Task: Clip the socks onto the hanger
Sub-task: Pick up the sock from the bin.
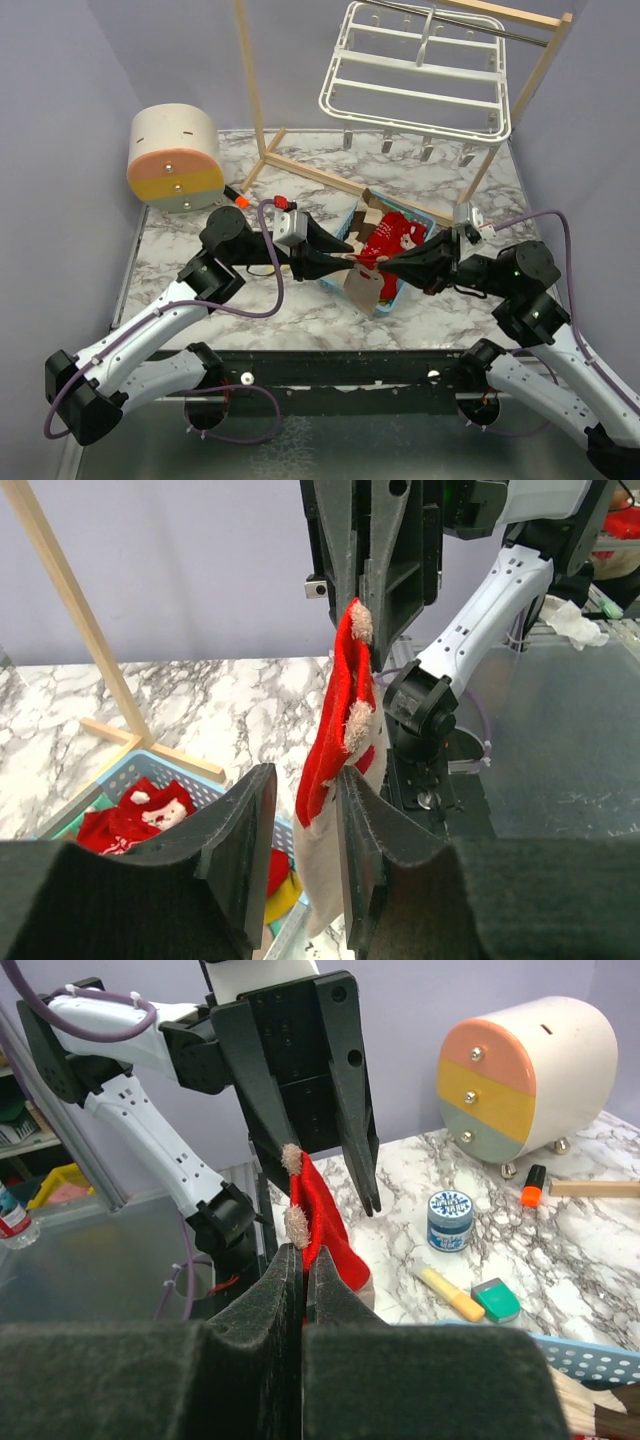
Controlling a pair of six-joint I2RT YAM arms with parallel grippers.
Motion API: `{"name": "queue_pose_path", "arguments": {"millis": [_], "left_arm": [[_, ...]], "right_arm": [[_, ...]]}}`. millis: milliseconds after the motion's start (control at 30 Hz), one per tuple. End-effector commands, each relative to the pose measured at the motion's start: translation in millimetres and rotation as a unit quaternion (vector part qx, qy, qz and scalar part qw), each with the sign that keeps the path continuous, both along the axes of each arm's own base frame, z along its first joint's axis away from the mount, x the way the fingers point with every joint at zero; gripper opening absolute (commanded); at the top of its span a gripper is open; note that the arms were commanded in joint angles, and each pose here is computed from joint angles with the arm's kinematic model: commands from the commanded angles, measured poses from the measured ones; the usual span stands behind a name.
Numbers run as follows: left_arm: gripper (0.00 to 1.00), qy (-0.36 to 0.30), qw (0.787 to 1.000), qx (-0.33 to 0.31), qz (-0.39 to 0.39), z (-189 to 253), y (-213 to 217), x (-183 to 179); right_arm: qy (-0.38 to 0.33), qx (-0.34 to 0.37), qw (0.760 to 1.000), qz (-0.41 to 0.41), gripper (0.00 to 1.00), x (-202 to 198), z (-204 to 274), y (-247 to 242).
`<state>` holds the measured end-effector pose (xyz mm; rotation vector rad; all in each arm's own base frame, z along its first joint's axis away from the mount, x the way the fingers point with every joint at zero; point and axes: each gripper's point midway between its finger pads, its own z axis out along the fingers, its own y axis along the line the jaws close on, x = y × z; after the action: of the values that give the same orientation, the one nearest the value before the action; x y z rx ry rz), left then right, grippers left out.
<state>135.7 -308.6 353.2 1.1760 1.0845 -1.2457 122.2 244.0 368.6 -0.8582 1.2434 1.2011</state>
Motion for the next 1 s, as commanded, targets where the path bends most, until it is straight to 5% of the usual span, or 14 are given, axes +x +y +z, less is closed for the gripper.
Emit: {"name": "queue_pose_path", "arguments": {"millis": [0, 200, 633, 833, 967], "left_arm": [[0.35, -0.004, 0.999, -0.021, -0.032, 21, -3, -12], [0.24, -0.008, 0.999, -0.026, -0.037, 23, -4, -15], [0.26, -0.008, 0.998, -0.033, -0.056, 27, -10, -22], [0.0, -0.014, 0.997, -0.032, -0.064, 24, -12, -26], [0.0, -0.027, 0.998, -0.037, -0.049, 25, -11, -23]], "right_arm": [[-0.011, 0.02, 1.0, -0.007, 0.0, -1, 10, -2], [-0.009, 0.021, 1.0, -0.004, 0.0, -2, 9, -2], [-0.006, 0.022, 1.0, -0.002, 0.01, -2, 9, -1], [-0.001, 0.02, 1.0, -0.001, 0.0, -2, 7, -1], [0.011, 0.002, 1.0, -0.016, 0.18, 1, 2, -4]]}}
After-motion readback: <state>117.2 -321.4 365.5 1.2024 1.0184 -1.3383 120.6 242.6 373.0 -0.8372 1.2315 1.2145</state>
